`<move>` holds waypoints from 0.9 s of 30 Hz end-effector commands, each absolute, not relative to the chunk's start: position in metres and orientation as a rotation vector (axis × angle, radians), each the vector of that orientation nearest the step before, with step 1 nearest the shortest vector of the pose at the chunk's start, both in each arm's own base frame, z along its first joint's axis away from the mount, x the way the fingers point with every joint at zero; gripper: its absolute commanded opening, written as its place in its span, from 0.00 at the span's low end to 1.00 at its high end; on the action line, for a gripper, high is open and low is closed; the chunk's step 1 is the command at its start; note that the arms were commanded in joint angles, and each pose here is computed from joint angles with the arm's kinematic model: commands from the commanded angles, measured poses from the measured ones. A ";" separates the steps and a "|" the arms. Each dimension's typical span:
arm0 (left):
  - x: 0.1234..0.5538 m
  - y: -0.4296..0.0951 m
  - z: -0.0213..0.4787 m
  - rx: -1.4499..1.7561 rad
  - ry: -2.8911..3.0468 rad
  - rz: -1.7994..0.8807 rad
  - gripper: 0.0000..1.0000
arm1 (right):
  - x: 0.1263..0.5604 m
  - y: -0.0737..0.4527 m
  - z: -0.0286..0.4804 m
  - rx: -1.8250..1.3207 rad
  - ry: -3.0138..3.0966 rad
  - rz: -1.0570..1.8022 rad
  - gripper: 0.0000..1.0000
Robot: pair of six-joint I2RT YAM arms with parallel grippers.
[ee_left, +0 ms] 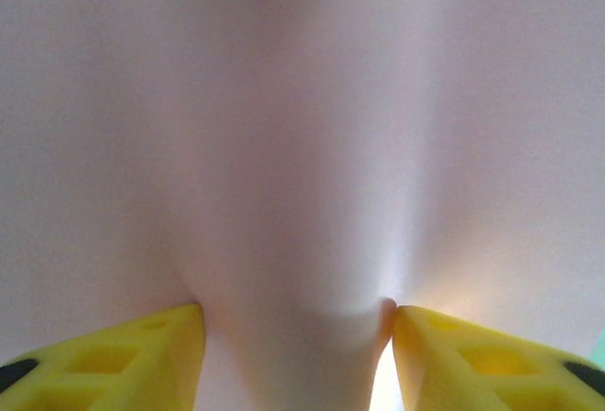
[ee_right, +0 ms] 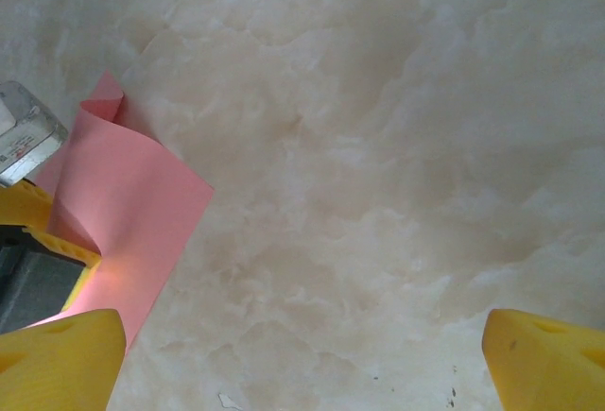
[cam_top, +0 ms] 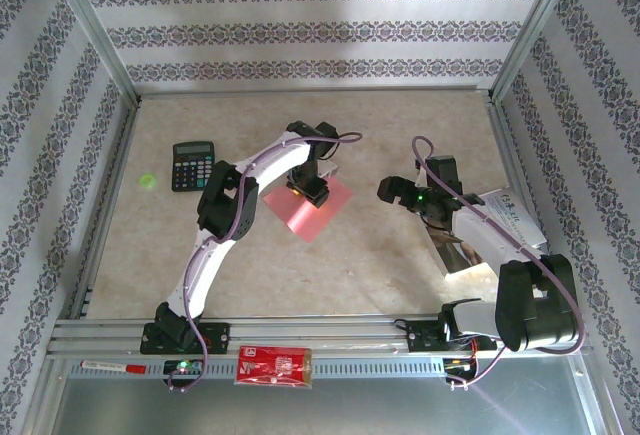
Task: Fold a paper plane with a square sheet of paper (pick it up from the middle)
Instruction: First fold the square sheet of paper in half at the center of the table.
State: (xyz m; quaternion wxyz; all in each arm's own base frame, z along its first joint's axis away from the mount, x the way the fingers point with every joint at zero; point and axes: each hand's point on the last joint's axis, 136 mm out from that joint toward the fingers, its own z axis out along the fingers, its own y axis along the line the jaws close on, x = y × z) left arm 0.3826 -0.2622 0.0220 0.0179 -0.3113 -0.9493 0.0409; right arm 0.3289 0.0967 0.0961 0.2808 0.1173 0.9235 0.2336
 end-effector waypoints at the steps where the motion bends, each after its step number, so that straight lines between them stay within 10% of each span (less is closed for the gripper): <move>1: 0.374 -0.284 0.041 -0.904 -2.988 0.355 0.45 | 0.328 0.098 0.094 0.322 2.481 0.652 0.97; 12: 0.336 -0.343 0.175 -0.390 -2.857 1.703 0.33 | 0.307 0.113 0.153 0.112 2.469 0.737 0.97; 19: 0.327 -0.350 0.172 -0.121 -2.663 1.981 0.29 | 0.295 0.120 0.175 0.054 2.429 0.803 0.96; 27: 0.321 -0.326 0.091 -0.037 -2.822 1.595 0.28 | 0.285 0.156 0.152 0.005 2.506 0.956 0.88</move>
